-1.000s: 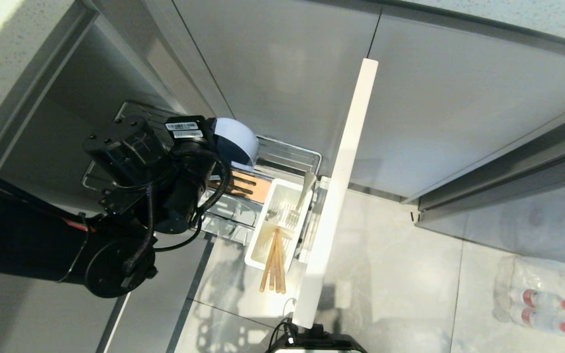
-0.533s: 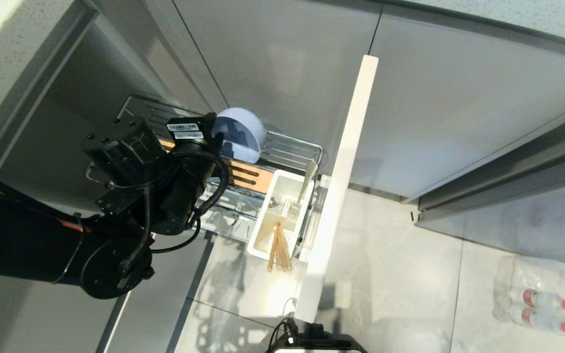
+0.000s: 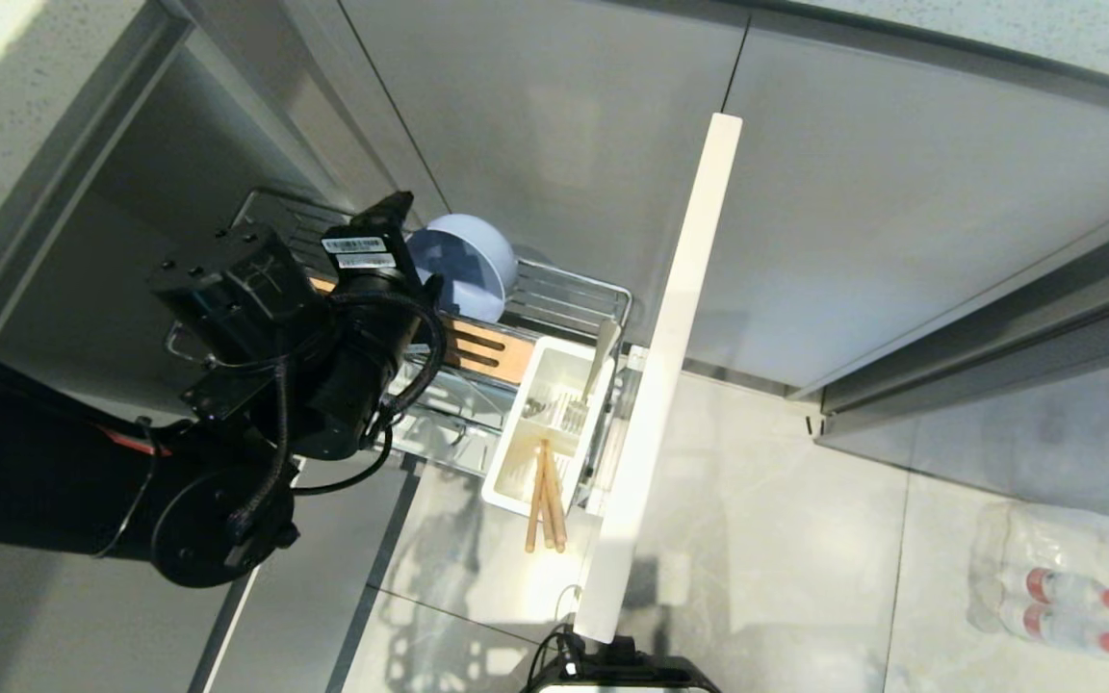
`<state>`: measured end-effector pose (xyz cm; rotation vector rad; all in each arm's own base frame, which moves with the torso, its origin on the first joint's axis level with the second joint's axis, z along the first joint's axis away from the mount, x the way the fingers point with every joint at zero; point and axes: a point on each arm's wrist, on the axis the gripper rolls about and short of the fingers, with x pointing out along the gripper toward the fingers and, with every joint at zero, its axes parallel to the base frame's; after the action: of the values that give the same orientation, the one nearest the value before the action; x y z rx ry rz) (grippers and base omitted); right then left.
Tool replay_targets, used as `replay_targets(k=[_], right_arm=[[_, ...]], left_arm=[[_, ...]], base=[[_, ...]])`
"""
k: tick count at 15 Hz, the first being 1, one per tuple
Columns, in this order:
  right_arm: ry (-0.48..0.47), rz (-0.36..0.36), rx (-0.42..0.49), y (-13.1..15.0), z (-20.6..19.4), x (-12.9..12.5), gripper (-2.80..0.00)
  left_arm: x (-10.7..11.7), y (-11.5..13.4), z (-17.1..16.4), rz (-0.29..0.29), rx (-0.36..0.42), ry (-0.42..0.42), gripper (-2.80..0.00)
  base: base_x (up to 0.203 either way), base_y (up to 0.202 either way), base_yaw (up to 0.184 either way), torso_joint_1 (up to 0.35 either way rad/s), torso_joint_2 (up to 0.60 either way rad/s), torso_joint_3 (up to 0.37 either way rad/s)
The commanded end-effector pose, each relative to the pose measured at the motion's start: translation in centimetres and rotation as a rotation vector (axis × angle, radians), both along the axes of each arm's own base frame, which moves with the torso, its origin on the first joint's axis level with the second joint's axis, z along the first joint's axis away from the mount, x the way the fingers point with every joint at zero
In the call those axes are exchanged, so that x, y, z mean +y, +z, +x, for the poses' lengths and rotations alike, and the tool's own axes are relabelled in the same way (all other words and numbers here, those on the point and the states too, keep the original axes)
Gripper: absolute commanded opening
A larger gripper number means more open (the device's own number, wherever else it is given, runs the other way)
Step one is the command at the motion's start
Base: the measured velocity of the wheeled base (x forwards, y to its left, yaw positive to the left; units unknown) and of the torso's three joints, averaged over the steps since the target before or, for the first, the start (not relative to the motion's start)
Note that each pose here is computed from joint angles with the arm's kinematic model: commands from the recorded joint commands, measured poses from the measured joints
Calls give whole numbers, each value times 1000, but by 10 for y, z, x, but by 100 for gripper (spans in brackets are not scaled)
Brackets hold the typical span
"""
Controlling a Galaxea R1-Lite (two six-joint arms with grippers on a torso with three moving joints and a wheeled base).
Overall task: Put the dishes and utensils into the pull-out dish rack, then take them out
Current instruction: Pick up the bowl and place it in the cupboard, then pick up the chopsticks and place it in the cupboard
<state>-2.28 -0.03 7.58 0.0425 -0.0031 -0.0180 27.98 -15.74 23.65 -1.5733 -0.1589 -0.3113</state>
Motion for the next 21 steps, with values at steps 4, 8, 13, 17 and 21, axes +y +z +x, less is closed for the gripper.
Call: replay_targets(k=[4,8,13,17,21], right_arm=[[1,1,1,0,0,0,-280],[0,1,1,0,0,0,-280],[0,1,1,0,0,0,-280],[0,1,1,0,0,0,-280],[0,1,1,0,0,0,-280]], left_arm=[[11,28,-19,-55,-81,-1,0],[17,45,-35,-63,-124,-9,0],[16,55,-51,20,-111,-28,-280],[12,67,-68,125,-115,-46,-280],[3,77,-84,292,-179,-70,-280]], base=[[0,0,0,0,0,0],[0,0,0,0,0,0],[0,0,0,0,0,0],[0,0,0,0,0,0],[0,0,0,0,0,0]])
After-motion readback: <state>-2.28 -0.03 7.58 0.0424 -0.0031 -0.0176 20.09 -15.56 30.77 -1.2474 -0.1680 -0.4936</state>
